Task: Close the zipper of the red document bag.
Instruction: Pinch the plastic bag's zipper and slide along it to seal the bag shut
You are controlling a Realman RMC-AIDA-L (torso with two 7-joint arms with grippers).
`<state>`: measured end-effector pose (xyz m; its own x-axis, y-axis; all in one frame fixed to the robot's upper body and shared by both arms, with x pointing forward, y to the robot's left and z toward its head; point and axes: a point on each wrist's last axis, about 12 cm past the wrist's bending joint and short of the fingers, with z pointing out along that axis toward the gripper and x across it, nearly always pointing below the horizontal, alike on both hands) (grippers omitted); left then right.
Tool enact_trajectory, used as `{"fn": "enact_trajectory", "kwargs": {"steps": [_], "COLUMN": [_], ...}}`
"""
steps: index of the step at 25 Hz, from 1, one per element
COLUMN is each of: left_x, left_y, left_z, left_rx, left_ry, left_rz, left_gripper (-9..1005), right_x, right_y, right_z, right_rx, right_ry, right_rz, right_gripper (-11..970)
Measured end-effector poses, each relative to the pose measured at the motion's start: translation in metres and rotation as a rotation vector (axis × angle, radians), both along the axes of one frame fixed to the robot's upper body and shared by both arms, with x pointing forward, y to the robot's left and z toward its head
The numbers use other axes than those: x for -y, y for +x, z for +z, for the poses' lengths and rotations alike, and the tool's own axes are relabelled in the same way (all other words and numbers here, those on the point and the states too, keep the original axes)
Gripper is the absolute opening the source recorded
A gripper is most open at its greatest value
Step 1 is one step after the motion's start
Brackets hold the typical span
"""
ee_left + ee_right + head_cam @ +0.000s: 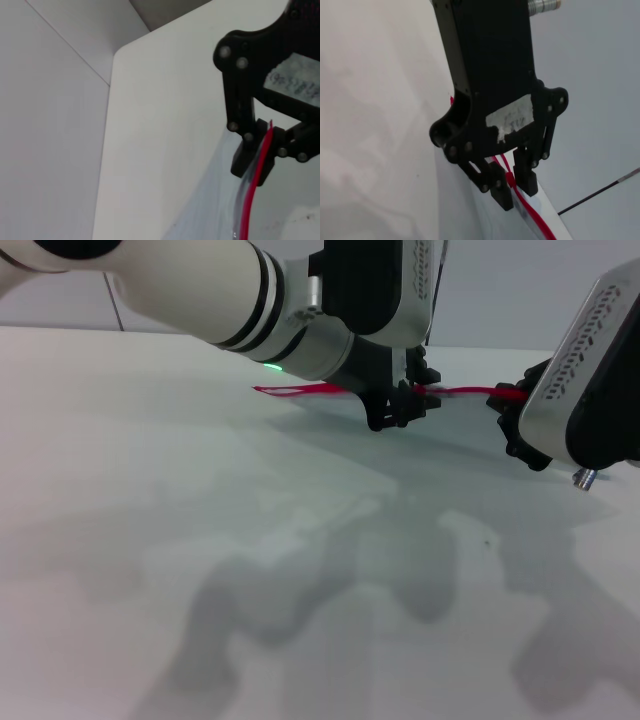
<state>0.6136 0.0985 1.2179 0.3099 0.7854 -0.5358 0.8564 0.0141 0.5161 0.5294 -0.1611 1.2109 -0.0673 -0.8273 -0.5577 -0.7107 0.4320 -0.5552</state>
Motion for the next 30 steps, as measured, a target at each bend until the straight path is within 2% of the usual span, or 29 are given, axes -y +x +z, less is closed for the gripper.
{"fn": "enact_trajectory", "kwargs": {"steps": [24, 30], "left_x": [0.0005, -0.0049], "left_y": [0.002, 0.0027], "left_z": [0.0007, -0.0008], "left_rx": [0.002, -0.012], "left_ry": [-0.022, -0.03], "left_rz": [0.026, 0.049], "left_gripper": [94, 69], "right_x": [0.0018, 0.0064], "right_y": [0.0002, 0.0019], "right_z": [0.0027, 0.0013], "right_rx": [0.009, 0.014], "right_ry": [0.006, 0.003], "right_rz": [-0.007, -0.028], "right_gripper": [132, 140]}}
